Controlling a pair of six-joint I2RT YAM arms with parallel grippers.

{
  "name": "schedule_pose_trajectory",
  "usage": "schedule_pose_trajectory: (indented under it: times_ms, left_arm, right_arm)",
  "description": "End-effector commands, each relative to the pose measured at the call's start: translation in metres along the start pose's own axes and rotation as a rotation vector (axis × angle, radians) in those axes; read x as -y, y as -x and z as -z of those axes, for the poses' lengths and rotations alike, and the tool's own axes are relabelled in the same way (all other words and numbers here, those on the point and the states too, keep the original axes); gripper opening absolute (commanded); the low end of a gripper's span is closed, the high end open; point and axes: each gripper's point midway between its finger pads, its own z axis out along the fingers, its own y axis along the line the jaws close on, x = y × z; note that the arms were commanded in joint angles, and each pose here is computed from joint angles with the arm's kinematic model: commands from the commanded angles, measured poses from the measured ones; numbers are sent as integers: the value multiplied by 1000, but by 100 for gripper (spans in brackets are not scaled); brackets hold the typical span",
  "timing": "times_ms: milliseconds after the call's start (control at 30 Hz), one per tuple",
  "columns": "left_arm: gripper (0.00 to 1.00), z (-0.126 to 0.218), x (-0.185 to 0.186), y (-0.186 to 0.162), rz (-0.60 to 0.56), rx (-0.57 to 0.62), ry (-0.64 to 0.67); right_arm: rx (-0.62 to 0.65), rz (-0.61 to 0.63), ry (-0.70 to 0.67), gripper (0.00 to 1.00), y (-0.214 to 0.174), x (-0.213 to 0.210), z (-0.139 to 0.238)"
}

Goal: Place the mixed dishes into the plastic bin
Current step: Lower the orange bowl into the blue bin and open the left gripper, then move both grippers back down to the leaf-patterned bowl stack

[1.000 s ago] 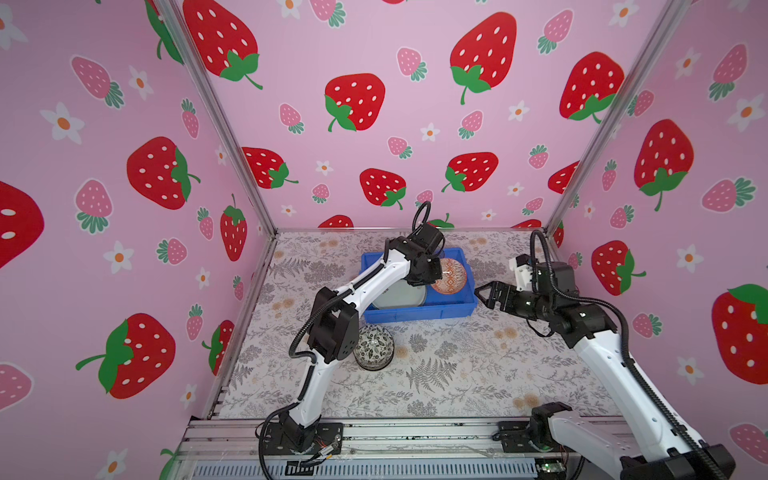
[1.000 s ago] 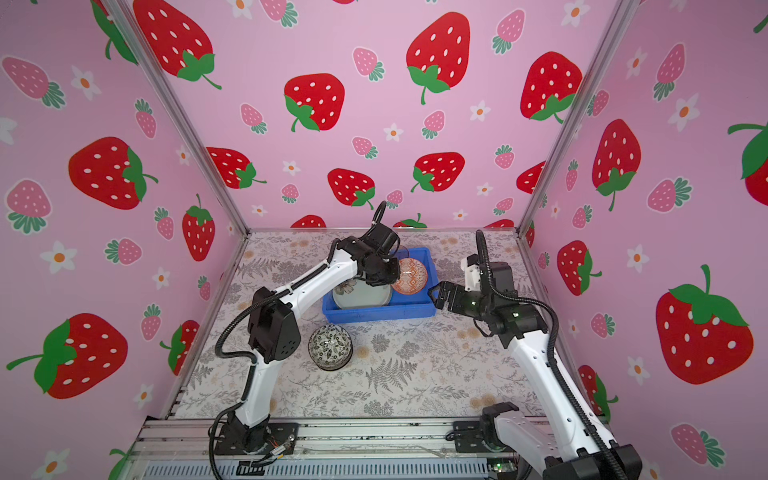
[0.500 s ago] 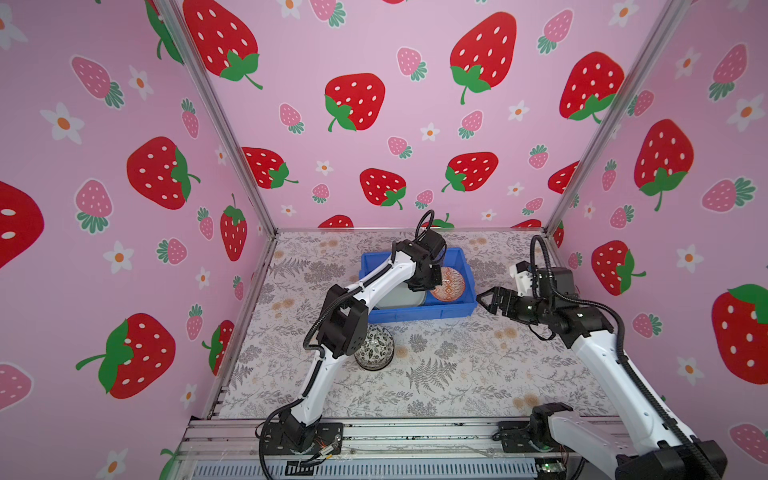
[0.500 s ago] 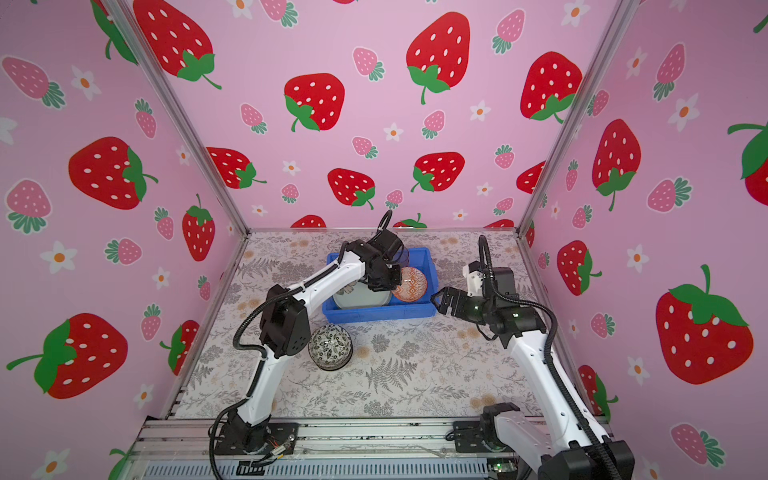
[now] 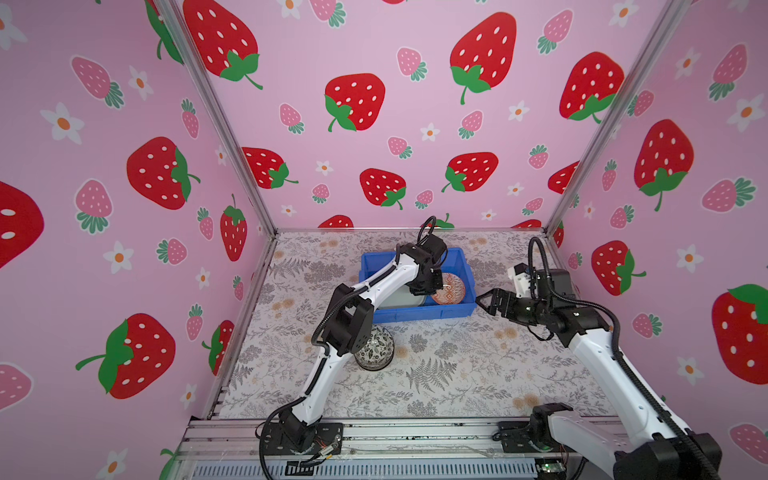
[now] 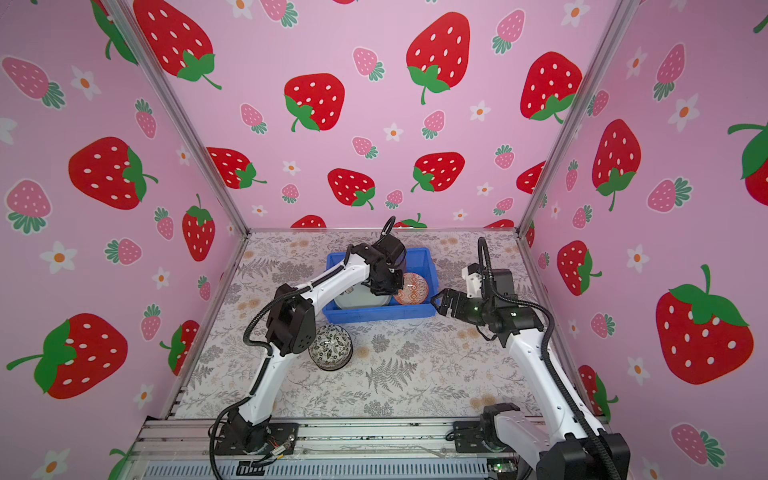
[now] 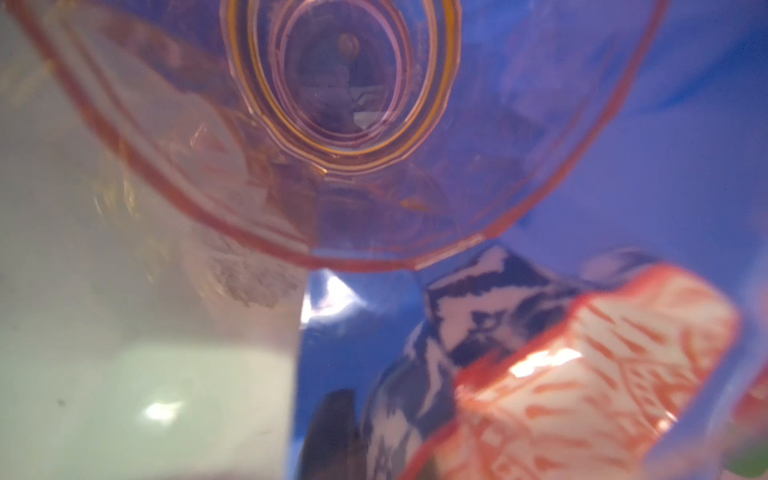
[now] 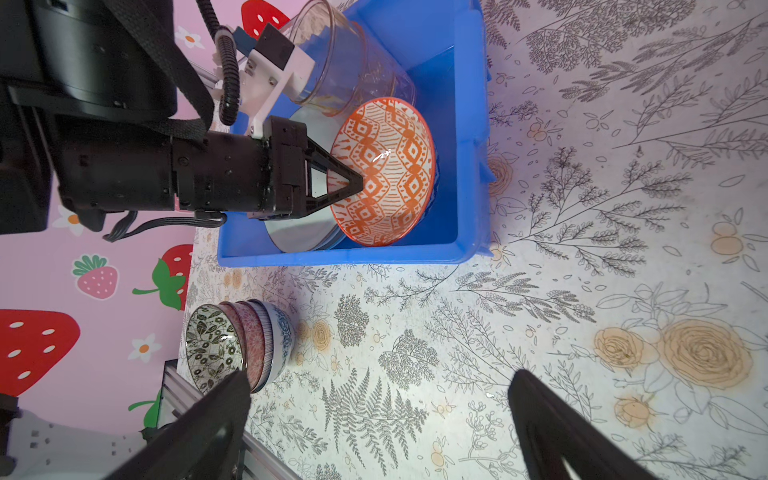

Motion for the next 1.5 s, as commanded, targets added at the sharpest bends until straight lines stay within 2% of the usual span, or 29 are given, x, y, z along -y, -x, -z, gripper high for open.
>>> schedule_pose_trajectory:
  times_ms: [0, 233, 467, 800, 1267, 1467]
  left_arm:
    - [10, 1, 15, 4, -23, 4, -43]
    - [23, -3, 15, 3, -29, -6, -43]
    - [29, -6, 16, 1, -29, -16, -48]
    - [49, 18, 30, 10, -59, 23, -78]
    - [75, 88, 49, 21, -112, 125, -118]
    - [88, 166, 48, 25, -147, 274, -118]
  right_arm:
    - [-4, 14, 12, 99, -1, 1, -2]
    - [-5, 9, 14, 99, -2, 3, -3]
    - [-7, 7, 14, 99, -2, 3, -4]
    - [0, 8, 23, 99, -1, 1, -2]
    - [12, 31, 17, 99, 5, -3, 3]
    - [8, 75, -41, 99, 13, -1, 10]
